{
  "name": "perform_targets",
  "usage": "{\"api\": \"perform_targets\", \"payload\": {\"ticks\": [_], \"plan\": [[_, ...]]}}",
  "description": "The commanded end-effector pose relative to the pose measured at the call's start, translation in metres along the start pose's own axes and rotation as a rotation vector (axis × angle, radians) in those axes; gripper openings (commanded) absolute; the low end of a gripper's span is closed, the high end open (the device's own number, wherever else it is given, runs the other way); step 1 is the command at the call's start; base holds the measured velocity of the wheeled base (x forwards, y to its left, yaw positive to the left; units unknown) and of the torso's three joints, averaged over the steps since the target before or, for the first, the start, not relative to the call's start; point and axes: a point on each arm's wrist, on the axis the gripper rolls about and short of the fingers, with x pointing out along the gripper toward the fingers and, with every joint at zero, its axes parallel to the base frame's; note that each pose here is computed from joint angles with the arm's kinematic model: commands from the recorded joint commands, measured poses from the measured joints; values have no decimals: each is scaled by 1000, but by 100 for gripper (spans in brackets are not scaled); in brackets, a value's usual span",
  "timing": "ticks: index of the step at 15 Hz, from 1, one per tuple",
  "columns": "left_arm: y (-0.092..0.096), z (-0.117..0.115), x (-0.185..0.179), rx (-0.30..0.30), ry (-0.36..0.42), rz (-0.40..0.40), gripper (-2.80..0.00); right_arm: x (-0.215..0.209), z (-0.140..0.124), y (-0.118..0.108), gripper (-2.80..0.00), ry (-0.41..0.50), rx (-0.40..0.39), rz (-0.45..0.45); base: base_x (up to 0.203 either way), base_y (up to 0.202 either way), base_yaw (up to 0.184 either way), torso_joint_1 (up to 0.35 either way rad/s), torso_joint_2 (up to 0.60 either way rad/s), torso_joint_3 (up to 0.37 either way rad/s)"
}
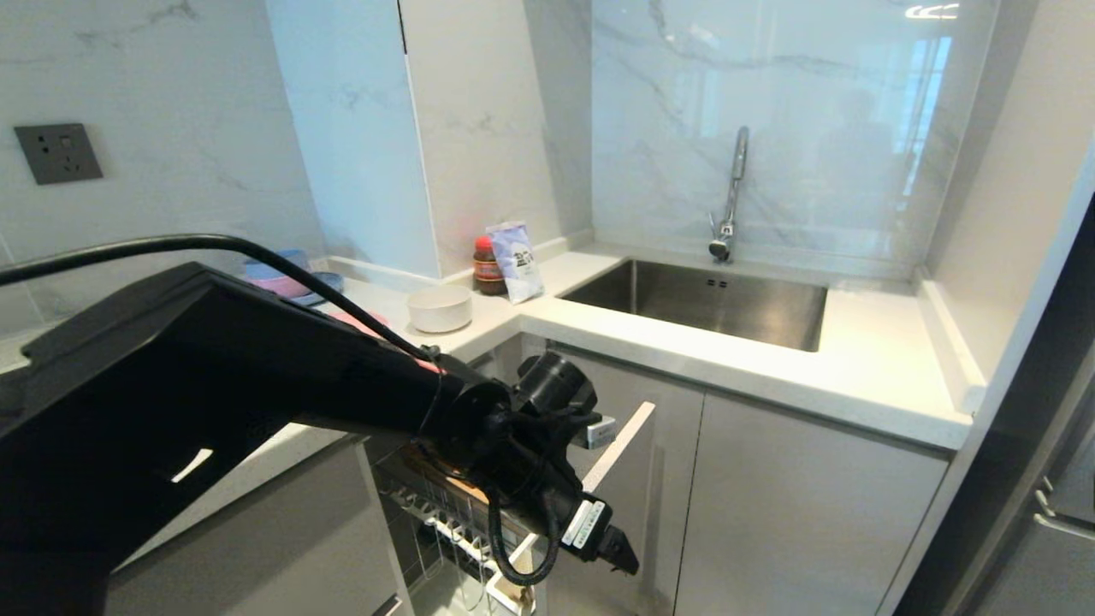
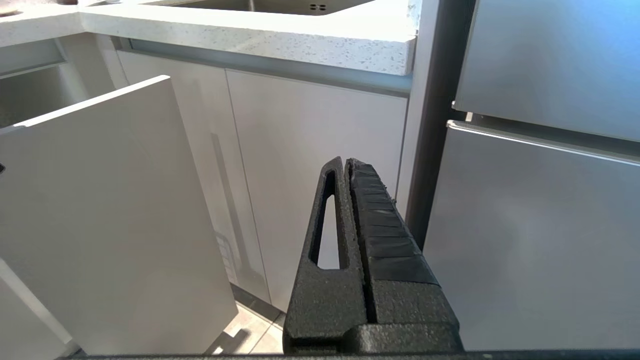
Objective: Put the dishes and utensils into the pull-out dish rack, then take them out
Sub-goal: Open the cupboard
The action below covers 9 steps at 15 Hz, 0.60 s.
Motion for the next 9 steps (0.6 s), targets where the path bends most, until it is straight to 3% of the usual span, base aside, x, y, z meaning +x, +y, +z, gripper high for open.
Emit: {"api": "perform_targets", "payload": {"ticks": [1, 2, 4, 7, 9], "plan": [[-2, 1, -8, 7, -24, -7, 0, 0, 0, 0, -280, -1, 0, 0, 0, 0, 0, 0, 0, 0], [-3, 1, -7, 10, -21, -11, 0, 0, 0, 0, -280, -1, 0, 0, 0, 0, 0, 0, 0, 0], [16, 2, -14, -37, -38, 11, 0, 0, 0, 0, -280, -1, 0, 0, 0, 0, 0, 0, 0, 0], [-6, 0, -4, 11, -12, -14, 0, 0, 0, 0, -280, -1, 0, 0, 0, 0, 0, 0, 0, 0], [-9, -2, -1, 16, -1, -20, 0, 0, 0, 0, -280, -1, 0, 0, 0, 0, 0, 0, 0, 0]]}}
